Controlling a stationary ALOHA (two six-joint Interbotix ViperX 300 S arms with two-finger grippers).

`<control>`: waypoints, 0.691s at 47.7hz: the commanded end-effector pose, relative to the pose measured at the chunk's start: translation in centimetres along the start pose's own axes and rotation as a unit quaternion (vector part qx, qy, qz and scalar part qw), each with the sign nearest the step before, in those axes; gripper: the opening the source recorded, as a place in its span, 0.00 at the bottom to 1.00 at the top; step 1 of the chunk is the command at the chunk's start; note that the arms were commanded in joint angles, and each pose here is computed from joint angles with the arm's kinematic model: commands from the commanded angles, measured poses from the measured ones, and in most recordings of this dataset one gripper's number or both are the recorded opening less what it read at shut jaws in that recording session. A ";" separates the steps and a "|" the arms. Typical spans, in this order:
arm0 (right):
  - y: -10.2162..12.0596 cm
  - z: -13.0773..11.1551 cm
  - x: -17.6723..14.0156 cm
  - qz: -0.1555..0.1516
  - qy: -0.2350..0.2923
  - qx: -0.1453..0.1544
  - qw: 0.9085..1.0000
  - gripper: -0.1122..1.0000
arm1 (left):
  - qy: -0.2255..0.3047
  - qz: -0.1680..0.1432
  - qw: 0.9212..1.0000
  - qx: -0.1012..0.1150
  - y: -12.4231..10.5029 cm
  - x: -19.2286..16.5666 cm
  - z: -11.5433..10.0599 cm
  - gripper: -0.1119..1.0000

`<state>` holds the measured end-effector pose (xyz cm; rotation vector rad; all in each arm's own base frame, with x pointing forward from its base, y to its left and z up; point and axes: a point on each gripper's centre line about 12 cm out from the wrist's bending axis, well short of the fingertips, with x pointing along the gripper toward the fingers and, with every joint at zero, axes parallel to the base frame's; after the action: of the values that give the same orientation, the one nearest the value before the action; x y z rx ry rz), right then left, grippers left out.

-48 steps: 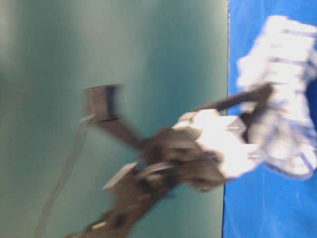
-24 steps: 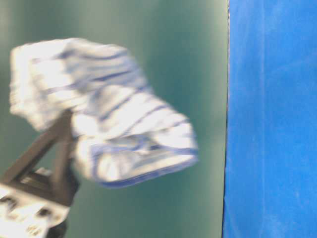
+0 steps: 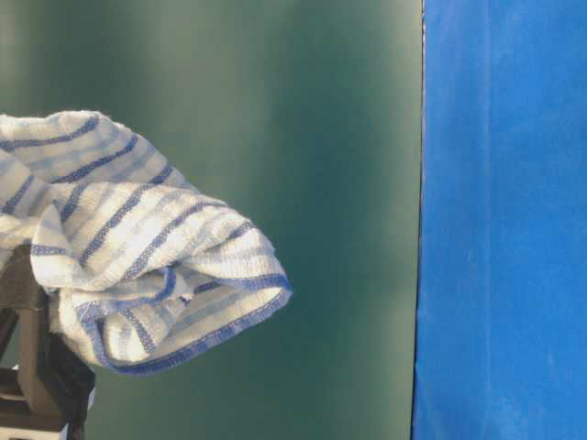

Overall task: Hand over the towel.
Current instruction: 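Lift the towel with the left gripper and pull it back left, then extend the open right gripper to the towel and close on it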

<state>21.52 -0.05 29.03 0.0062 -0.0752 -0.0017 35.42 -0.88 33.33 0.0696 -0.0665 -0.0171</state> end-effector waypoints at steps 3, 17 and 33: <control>0.1 0.7 1.2 0.002 -0.021 0.001 1.000 0.11 | -0.016 0.000 1.000 -0.002 -0.1 0.0 1.0 0.16; 0.0 0.7 6.5 -0.001 -0.010 -0.005 1.000 0.73 | -0.015 0.000 1.000 -0.002 -0.1 0.0 0.9 0.16; -0.2 0.0 15.0 -0.001 0.014 -0.012 1.000 0.74 | -0.017 -0.001 1.000 -0.002 -0.1 0.2 0.9 0.16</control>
<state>34.74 -0.08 29.09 -0.0148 -0.0153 -0.0009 35.55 -0.88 33.18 0.0711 -0.0665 -0.0170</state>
